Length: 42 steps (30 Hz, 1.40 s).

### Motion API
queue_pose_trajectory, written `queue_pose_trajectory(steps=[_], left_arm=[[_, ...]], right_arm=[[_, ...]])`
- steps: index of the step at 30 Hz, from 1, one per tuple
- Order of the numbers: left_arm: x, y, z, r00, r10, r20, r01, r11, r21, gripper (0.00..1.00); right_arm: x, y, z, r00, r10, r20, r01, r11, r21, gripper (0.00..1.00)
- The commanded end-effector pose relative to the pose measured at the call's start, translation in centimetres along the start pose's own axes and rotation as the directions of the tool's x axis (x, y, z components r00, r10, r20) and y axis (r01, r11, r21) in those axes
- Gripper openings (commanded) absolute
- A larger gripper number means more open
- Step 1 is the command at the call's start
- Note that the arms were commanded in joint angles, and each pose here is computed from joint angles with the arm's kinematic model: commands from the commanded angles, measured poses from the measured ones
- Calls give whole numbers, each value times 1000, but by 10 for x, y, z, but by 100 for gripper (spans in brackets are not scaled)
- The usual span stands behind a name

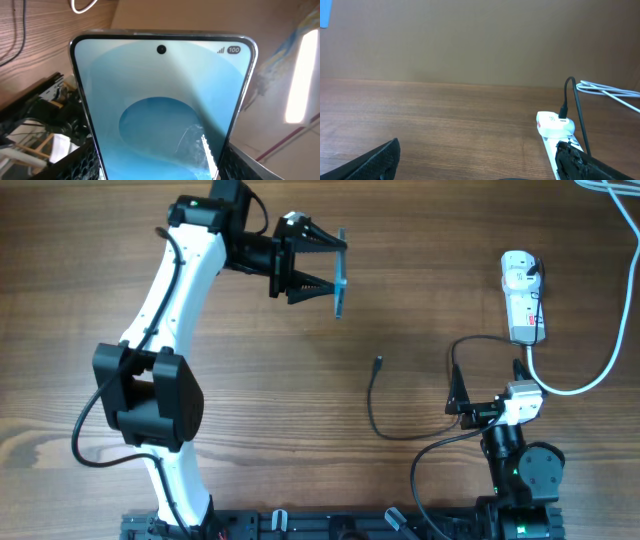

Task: Plug charger to phone and switch on socket
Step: 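Lift the phone with the left gripper and hold it upright, then swing the right gripper toward the phone held by the left gripper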

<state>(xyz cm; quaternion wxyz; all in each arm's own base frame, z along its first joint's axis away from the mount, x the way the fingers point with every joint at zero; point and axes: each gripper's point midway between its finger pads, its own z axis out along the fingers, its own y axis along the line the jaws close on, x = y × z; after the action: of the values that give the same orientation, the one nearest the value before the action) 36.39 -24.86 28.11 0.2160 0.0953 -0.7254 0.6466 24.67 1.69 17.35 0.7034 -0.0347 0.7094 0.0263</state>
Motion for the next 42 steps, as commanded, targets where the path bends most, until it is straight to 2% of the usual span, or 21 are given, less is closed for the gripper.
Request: queue_pose_trajectory(steps=[1, 40, 42], left_arm=[[14, -28, -16, 1000, -6, -10, 7, 997, 80, 68], [12, -28, -21, 999, -34, -1, 34, 996, 86, 70], [12, -28, -21, 999, -34, -1, 34, 996, 86, 70]], right_arm=[[-1, -2, 0, 1000, 12, 6, -12, 1000, 10, 100], [-2, -2, 0, 1000, 12, 12, -12, 1000, 10, 100], [-2, 8, 0, 998, 66, 8, -66, 997, -44, 100]])
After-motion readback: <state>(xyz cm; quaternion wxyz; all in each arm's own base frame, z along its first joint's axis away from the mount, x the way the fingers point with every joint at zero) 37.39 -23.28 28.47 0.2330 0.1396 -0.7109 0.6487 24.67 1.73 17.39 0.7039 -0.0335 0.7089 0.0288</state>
